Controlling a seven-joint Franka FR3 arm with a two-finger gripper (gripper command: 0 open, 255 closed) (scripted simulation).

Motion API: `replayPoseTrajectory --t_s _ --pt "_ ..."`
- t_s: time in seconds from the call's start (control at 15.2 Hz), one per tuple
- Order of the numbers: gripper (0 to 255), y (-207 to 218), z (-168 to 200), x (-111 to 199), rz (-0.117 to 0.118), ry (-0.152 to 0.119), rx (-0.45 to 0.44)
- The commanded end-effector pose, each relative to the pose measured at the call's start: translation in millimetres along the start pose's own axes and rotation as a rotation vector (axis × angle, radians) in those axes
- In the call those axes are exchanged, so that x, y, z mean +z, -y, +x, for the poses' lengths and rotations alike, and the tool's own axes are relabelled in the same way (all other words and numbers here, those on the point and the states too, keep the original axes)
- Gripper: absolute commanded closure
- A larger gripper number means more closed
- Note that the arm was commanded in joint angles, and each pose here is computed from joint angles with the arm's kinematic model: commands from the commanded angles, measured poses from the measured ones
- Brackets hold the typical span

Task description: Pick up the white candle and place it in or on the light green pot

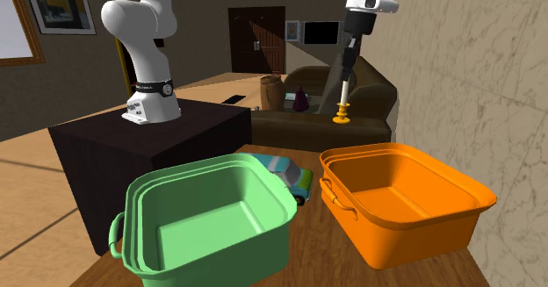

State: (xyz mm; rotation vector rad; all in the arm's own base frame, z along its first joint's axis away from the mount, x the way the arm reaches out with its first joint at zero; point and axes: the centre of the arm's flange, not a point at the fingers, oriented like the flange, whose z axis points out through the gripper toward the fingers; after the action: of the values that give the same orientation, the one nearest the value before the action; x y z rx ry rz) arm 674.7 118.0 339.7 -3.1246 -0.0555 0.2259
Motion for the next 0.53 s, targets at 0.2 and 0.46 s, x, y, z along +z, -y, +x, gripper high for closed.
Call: replayPoseTrajectory --t_s 0.2,0.46 --pt "255 0.0 -4.0 -26.9 0.000 0.000 0.000" --pt "255 -35.5 -21.5 -34.2 0.000 0.000 0.000"
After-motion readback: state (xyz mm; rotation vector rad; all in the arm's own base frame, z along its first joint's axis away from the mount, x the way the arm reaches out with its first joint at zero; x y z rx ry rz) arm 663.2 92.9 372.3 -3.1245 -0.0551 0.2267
